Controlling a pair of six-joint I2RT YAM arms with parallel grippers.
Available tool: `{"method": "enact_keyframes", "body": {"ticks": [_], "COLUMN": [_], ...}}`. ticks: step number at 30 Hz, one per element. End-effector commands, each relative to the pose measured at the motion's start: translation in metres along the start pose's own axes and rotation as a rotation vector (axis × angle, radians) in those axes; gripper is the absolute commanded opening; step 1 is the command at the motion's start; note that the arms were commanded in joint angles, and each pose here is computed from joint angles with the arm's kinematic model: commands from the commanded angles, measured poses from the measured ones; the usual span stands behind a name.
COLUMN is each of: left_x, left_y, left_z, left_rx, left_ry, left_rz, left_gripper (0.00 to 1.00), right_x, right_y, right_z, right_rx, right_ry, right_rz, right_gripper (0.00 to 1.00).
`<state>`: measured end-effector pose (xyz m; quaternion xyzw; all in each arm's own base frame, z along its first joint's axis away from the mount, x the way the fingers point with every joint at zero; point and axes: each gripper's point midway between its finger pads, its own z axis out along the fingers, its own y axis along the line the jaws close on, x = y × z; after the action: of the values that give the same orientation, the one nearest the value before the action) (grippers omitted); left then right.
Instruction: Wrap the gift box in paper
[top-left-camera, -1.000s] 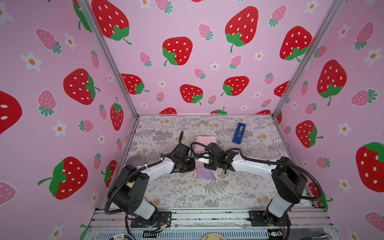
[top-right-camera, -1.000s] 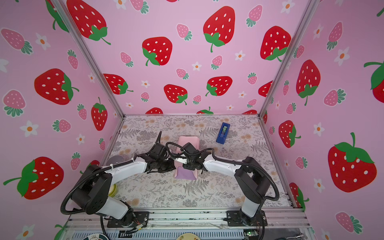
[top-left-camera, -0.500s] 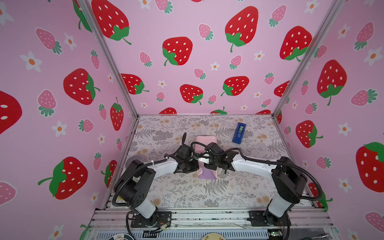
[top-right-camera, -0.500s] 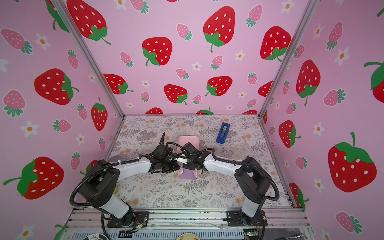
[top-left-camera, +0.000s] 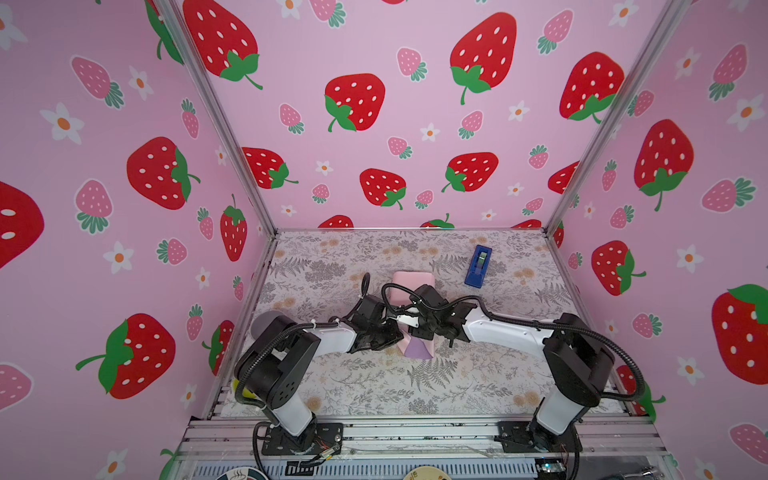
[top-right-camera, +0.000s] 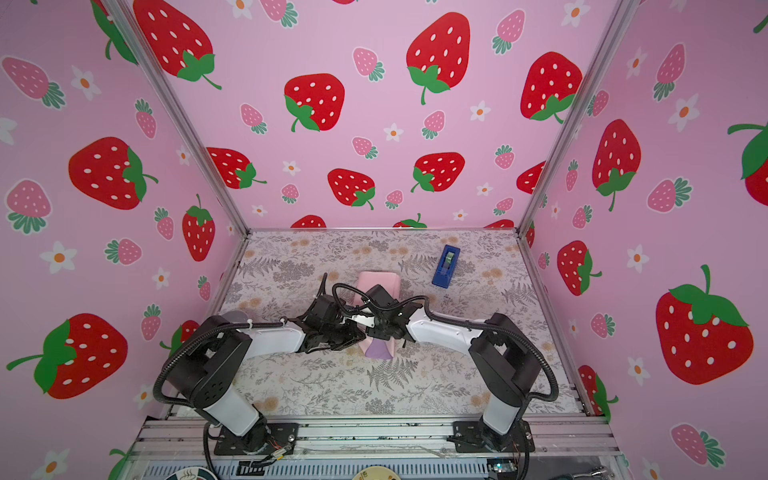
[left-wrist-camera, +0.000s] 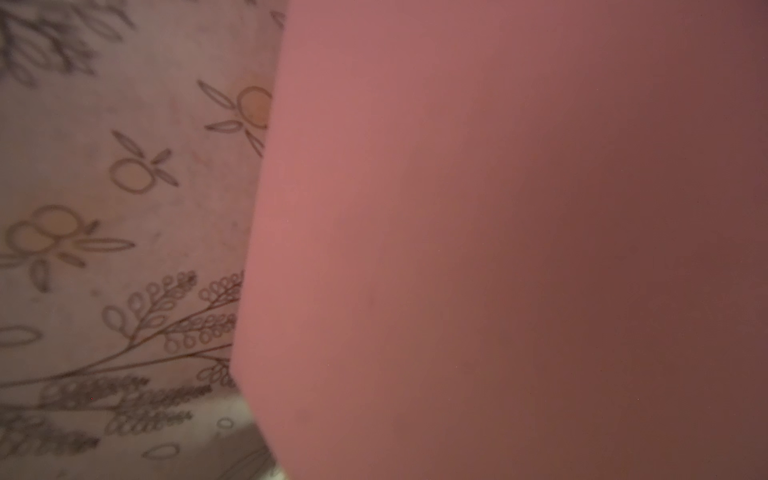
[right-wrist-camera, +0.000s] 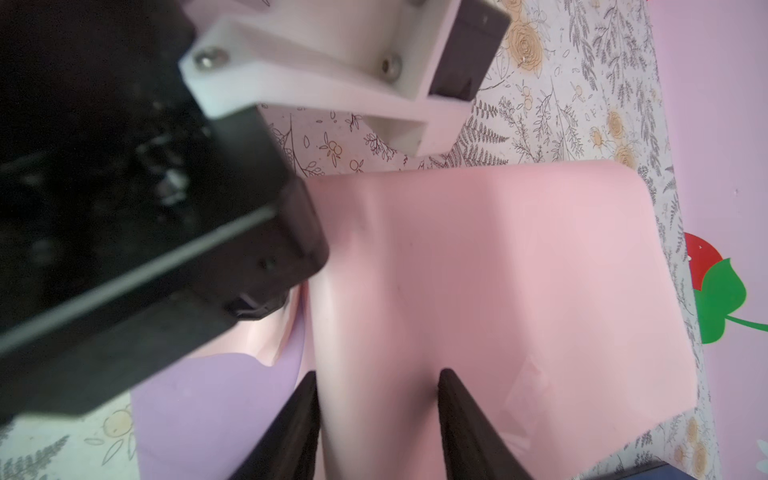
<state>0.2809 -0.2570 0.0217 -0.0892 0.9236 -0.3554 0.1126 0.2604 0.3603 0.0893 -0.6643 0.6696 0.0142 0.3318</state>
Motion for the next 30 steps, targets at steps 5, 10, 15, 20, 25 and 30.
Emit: {"method": "enact_keyframes", "body": {"ticks": [5,10,15,20,25,30], "left_x": [-0.003,-0.003,-0.002,0.000,0.001,0.002], "left_y": [-0.006,-0.005,-0.002,0.000,0.004,0.004], "left_z": [0.010,0.009,0.011,0.012,0.013,0.015], "left_rx": [0.056,0.058,0.048,0.040,0.022,0.021], "left_ry": [-0.019,-0.026,-0.017,-0.010,-0.001,0.006], "left_rz": [-0.046,-0.054,-0.063,-0.066,-0.069,-0.066], "left_gripper": [0.10,0.10,0.10,0.11,0.10,0.10], "right_x": [-0.008,-0.012,-0.028,-0.004,0.062,0.079], "right_y": [0.001,-0.003,-0.017,-0.048,-0.044,-0.004], "right_z": [-0.005,-0.012,-0.044,-0.078,-0.080,-0.055], "right_rx": [-0.022,-0.017,0.022,0.192,0.191,0.018], "right_ry": [-0.024,-0.036,-0.110,-0.128,-0.069,-0.080], "right_rz": [0.010,0.024,0.130,0.519,1.031,1.202], "right_gripper": [0.48,0.47,0.48,0.39,0.28,0.22]}}
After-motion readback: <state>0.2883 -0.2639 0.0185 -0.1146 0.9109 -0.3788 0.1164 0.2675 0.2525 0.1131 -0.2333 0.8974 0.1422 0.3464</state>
